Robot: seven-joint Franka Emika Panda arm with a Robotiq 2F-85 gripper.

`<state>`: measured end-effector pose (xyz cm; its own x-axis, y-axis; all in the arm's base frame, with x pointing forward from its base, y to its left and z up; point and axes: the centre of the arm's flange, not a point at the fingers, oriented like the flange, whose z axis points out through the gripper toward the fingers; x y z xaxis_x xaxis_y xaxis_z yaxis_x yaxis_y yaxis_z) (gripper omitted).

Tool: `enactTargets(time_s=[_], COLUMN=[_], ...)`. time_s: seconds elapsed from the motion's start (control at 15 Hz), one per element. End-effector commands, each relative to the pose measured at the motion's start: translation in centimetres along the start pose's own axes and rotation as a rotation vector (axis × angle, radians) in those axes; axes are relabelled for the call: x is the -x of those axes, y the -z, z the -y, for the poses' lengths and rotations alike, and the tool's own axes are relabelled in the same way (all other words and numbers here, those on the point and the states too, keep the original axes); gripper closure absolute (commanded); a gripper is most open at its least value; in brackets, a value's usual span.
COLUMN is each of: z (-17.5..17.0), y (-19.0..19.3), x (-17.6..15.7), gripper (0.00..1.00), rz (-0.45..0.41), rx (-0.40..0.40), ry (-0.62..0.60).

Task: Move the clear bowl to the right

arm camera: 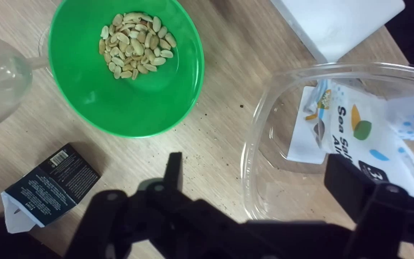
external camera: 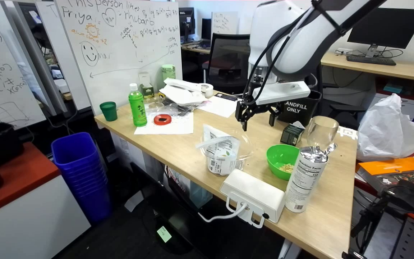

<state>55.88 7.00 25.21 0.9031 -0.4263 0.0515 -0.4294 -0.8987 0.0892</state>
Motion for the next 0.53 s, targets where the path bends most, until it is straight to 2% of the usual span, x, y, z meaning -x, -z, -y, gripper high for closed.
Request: enactTargets(time_s=[0.0, 0.47], z=[0.8, 2.0], y=[-3.5, -9.8], x=[-1.7, -4.7], gripper=[0.00, 0.00], rz=[-0.002, 0.027], rx=[0.016, -0.016], ry=[-0.004, -0.060])
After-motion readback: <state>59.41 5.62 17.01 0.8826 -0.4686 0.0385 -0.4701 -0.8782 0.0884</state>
